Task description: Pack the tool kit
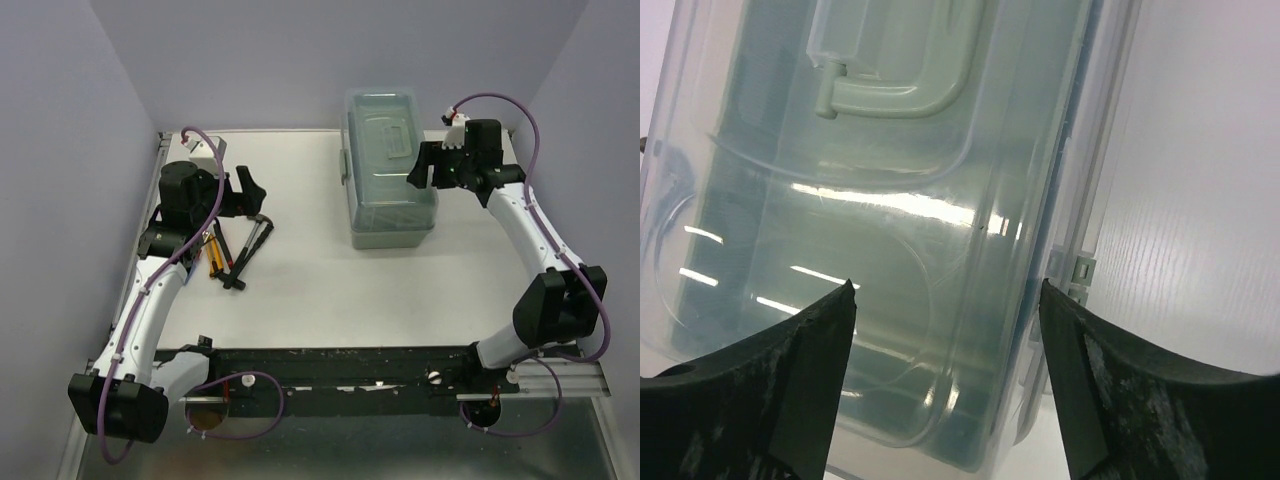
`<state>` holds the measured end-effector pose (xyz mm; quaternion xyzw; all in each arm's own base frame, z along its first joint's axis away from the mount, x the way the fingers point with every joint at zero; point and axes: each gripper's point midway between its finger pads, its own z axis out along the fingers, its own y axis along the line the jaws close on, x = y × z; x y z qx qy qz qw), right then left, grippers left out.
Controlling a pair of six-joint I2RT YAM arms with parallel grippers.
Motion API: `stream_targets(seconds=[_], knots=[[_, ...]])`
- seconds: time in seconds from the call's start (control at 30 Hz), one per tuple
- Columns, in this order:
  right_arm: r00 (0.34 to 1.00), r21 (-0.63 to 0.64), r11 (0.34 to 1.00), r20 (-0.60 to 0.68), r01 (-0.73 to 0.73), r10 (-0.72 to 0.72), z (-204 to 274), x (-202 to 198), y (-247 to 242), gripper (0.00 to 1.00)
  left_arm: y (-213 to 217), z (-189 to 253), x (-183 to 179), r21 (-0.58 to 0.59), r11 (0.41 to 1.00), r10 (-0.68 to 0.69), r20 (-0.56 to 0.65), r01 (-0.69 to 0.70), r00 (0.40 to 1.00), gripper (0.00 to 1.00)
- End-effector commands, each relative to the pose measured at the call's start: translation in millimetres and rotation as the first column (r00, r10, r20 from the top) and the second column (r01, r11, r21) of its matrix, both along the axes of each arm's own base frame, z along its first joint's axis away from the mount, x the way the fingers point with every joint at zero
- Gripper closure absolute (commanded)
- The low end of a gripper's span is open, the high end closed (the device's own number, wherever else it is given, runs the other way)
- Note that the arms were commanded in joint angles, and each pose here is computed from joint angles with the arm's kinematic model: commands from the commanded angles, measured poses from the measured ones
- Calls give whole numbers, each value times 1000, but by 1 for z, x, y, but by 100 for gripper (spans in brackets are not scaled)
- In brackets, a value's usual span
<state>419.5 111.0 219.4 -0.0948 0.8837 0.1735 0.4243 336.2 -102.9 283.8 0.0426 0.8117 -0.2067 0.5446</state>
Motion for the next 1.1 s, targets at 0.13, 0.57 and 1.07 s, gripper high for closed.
stream_targets(seconds=[0.13,0.57,1.07], knots=[[970,-66,998,-242,13,-29,-59,-54,20,27,-22,-3,-5,-23,995,-94,10,94,996,1],[947,-98,995,-317,13,-43,-98,-125,26,30,-134,23,7,-170,941,-291,30,292,956,1],[951,-50,999,-310,-7,-9,-107,-141,31,30,-202,-26,57,-57,935,-354,-127,350,926,1]])
